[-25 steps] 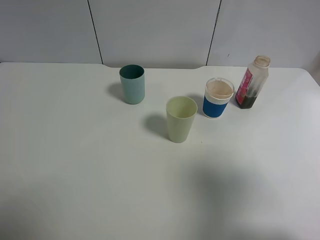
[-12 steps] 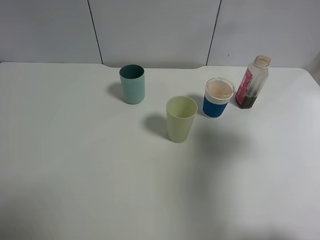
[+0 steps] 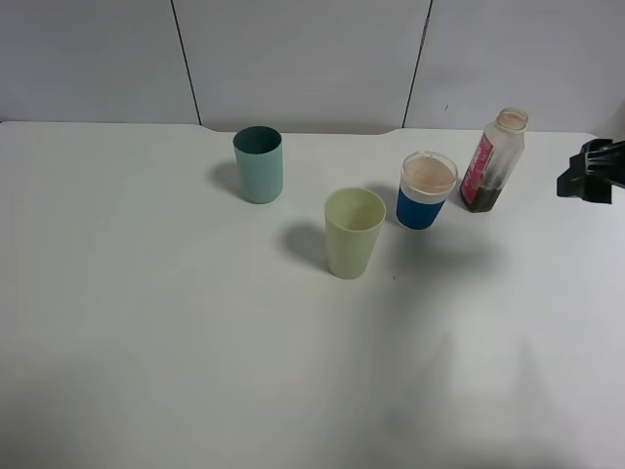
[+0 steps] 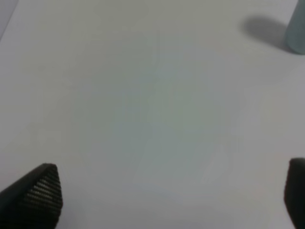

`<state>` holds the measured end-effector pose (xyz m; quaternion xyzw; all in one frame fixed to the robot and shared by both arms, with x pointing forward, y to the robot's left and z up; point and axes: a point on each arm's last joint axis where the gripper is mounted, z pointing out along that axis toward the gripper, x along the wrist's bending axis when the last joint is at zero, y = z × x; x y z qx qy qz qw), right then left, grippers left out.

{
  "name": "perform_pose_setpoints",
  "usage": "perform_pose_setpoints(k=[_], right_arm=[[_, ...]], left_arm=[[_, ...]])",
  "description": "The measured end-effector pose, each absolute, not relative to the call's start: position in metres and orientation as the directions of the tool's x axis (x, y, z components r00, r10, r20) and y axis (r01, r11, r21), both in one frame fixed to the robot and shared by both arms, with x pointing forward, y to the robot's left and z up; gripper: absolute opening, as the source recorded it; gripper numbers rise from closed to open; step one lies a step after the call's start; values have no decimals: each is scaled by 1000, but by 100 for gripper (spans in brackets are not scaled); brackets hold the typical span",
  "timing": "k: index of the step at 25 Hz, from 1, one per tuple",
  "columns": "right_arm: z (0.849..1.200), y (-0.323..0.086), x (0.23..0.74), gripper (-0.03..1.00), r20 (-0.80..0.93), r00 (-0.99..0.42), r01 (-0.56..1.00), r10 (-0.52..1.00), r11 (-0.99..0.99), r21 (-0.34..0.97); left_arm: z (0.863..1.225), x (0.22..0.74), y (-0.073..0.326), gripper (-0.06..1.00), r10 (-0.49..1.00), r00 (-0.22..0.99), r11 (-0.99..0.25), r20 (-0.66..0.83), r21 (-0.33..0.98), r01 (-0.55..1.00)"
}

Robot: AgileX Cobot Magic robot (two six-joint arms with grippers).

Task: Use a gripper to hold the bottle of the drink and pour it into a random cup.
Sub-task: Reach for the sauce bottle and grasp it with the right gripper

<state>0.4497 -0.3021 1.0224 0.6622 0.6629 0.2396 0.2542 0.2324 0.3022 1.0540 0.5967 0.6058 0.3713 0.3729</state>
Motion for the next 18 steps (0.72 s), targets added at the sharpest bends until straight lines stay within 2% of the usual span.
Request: perform_pose_setpoints(k=[10,18], right_arm=[[972,-303,476,78,-56,-25,780,998,55,624],[937,-301,505,78,-73,-76,737,994,105,667]], left_arm=[[1054,232,302,93,1000,-10,12,-9,895,446],[1054,232,302,93,1000,-10,12,-9,895,446]])
